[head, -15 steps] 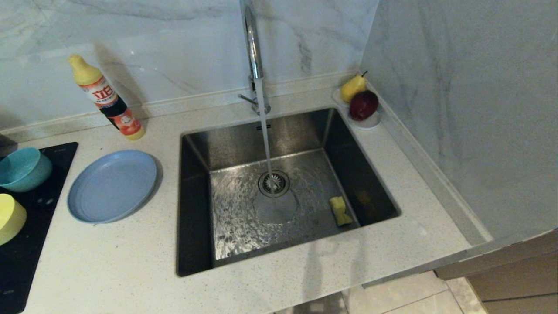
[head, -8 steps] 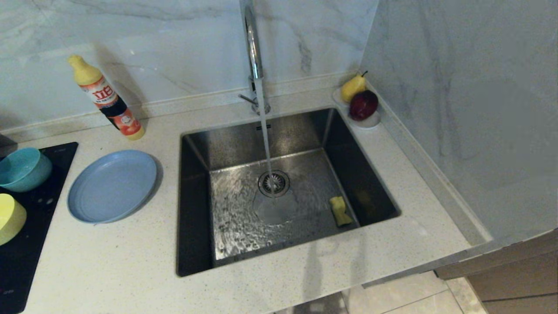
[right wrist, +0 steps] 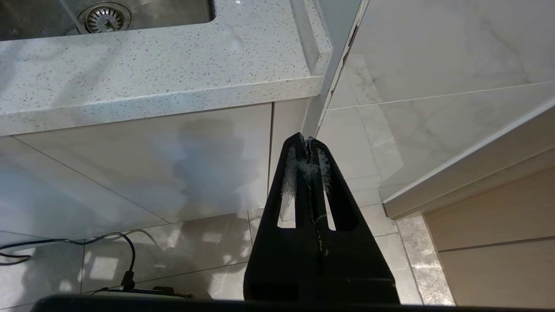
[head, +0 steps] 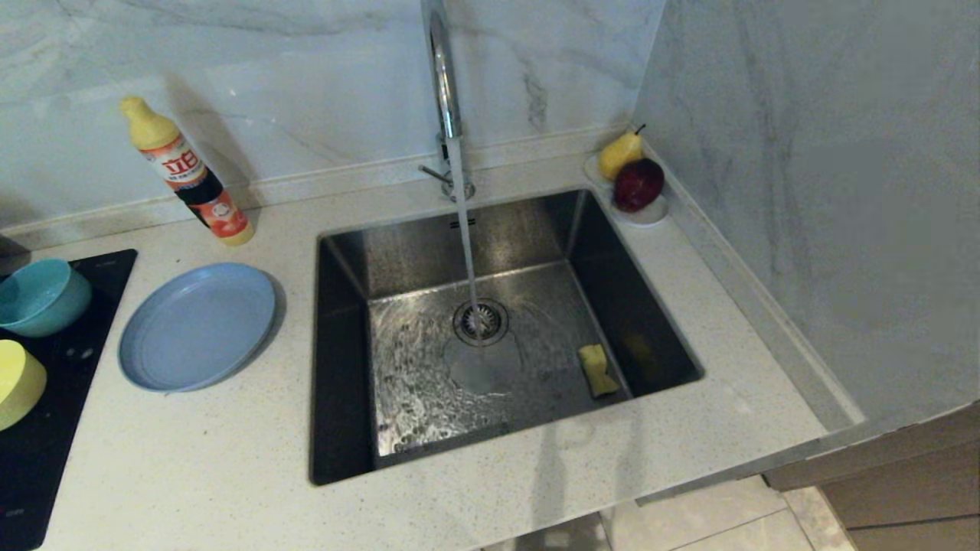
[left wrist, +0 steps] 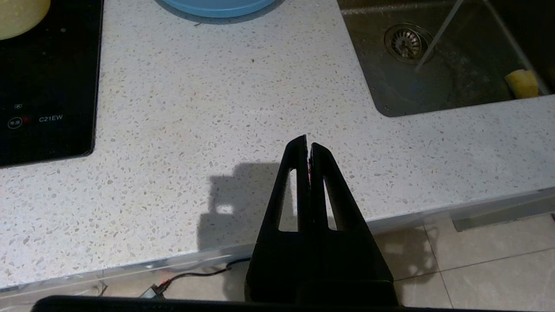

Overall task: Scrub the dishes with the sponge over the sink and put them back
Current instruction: Turn off the faucet

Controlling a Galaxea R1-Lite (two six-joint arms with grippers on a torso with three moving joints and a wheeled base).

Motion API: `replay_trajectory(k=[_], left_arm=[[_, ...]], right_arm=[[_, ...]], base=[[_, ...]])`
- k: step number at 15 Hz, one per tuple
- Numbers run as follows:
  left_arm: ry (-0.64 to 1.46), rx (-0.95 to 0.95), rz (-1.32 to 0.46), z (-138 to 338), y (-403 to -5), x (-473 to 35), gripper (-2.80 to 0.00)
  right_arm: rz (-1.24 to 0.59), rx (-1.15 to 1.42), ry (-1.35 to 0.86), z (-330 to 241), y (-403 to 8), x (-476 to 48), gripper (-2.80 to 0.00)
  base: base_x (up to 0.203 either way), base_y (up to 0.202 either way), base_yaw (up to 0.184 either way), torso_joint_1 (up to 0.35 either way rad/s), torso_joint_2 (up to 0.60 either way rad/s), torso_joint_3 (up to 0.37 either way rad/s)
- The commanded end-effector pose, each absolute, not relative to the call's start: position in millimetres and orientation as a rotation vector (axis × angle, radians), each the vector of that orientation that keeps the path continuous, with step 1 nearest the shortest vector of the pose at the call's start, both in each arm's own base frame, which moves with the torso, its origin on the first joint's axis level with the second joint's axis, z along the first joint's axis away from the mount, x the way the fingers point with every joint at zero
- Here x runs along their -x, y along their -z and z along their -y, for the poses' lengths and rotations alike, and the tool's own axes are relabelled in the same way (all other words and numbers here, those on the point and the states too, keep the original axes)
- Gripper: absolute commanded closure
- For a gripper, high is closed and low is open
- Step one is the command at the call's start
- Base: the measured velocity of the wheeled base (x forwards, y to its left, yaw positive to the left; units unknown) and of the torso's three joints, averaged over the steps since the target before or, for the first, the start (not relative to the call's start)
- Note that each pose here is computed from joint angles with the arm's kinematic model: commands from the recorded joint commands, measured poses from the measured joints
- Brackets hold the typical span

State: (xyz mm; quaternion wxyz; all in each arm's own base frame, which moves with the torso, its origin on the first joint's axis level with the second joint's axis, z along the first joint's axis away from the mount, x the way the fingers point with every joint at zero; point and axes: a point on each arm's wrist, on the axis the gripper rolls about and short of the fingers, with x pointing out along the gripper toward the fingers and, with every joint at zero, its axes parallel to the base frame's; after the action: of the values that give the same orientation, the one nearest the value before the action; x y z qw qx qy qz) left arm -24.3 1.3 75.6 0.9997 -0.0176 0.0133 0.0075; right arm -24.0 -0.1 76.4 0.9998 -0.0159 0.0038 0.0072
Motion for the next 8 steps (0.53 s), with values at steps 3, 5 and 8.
replay_trajectory(k=[3,5,8], left_arm=[[-0.016,0.041,-0.024,-1.3,-75.4,24.1,0.00],[-0.016,0.075,0.026,-1.4,-90.7,28.6,0.00],[0.059,0.112,0.128,-0.4,-136.3,51.7,0.00]], right_arm=[[-0.007,0.031,-0.015,0.2,-76.4,24.0,0.00],[-0.006,0.031,-0.015,0.2,-76.4,24.1,0.00],[-0.007,0.031,-0.015,0.1,-76.4,24.0,0.00]], base=[[0.000,0.000,0.000,0.000,0.00,0.000],[0.000,0.000,0.000,0.000,0.00,0.000],[0.000,0.000,0.000,0.000,0.00,0.000]])
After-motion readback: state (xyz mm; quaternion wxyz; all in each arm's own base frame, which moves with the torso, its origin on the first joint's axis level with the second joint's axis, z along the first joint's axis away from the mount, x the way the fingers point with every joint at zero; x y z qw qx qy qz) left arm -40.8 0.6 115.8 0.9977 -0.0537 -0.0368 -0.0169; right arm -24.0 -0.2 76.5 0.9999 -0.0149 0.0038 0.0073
